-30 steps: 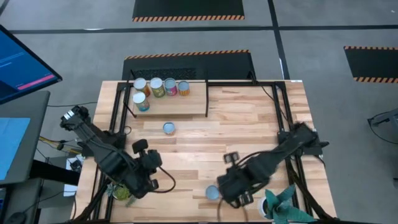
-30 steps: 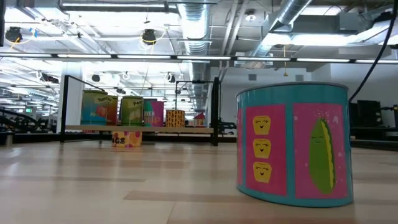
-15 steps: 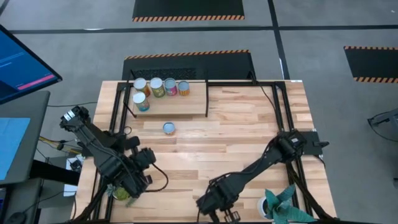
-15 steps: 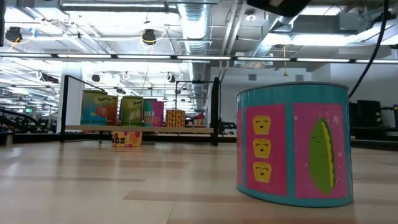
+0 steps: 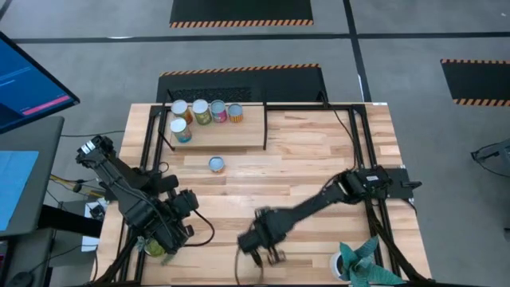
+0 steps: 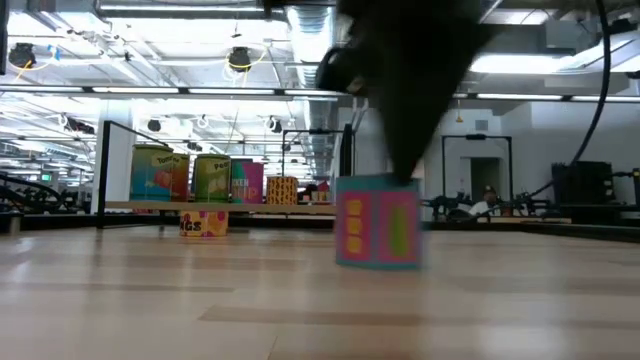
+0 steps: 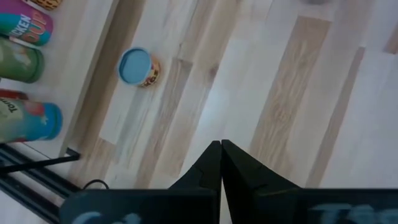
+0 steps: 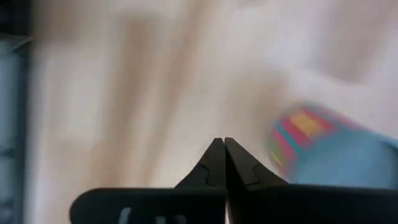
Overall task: Pick and place cans onto a shelf
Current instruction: Move the corn can to the top middle of the table
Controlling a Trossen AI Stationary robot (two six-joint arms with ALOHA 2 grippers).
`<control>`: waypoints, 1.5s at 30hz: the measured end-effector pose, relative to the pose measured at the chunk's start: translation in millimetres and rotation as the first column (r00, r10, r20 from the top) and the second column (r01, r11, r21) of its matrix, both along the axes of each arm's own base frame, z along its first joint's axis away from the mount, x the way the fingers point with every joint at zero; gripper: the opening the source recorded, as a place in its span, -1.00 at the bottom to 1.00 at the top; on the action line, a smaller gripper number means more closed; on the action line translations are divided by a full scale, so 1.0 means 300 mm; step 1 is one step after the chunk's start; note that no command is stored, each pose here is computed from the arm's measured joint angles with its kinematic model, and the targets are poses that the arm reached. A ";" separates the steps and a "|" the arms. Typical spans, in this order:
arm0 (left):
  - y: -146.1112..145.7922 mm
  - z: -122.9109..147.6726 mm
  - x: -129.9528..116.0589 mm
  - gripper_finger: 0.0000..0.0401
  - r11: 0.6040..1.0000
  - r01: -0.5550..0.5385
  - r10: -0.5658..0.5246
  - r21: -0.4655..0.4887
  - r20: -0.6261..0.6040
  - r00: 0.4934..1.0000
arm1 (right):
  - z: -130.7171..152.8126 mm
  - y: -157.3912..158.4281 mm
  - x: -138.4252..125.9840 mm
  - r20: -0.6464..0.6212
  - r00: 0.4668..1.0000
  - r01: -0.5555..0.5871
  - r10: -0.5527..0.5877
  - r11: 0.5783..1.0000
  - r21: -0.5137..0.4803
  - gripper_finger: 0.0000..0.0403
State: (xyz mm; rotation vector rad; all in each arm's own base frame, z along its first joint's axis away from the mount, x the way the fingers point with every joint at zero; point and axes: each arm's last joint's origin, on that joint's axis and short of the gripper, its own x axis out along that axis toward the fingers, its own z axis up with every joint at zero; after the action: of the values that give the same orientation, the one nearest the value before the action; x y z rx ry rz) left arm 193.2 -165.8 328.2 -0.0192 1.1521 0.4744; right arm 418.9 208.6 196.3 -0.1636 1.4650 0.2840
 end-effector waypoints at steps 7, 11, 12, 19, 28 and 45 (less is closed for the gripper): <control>0.003 0.001 -0.002 -1.00 1.000 0.002 -0.002 0.015 -0.004 1.000 | 0.124 -0.116 0.004 0.068 0.985 0.159 -0.157 0.987 -0.034 -0.92; 0.003 0.001 -0.001 -1.00 0.999 0.025 -0.025 0.029 -0.006 1.000 | 0.230 -0.121 -0.034 0.127 0.982 0.143 -0.143 0.990 0.005 -0.92; 0.003 0.001 -0.001 -1.00 0.999 0.028 -0.028 0.030 -0.007 1.000 | 0.252 -0.125 -0.040 0.147 0.980 0.131 -0.132 0.991 0.013 -0.93; 0.003 0.001 -0.001 -1.00 0.998 0.051 -0.051 0.041 -0.014 0.999 | 0.244 -0.160 -0.004 0.179 0.983 -0.054 0.046 0.998 0.042 -0.98; 0.004 0.001 0.000 -1.00 0.998 0.043 -0.042 0.045 -0.004 0.999 | 0.038 -0.311 0.049 -0.117 0.991 -0.067 0.062 0.997 -0.042 -0.97; 0.006 0.003 0.002 -1.00 0.994 0.068 -0.068 0.085 0.008 0.998 | -0.088 -0.515 0.080 -0.056 0.998 0.006 -0.009 0.998 -0.059 -0.96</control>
State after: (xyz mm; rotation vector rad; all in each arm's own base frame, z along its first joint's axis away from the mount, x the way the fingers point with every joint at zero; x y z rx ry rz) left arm 193.9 -164.0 329.1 0.0901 1.1173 0.4615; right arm 442.8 54.1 169.7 -0.1990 1.5300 0.2409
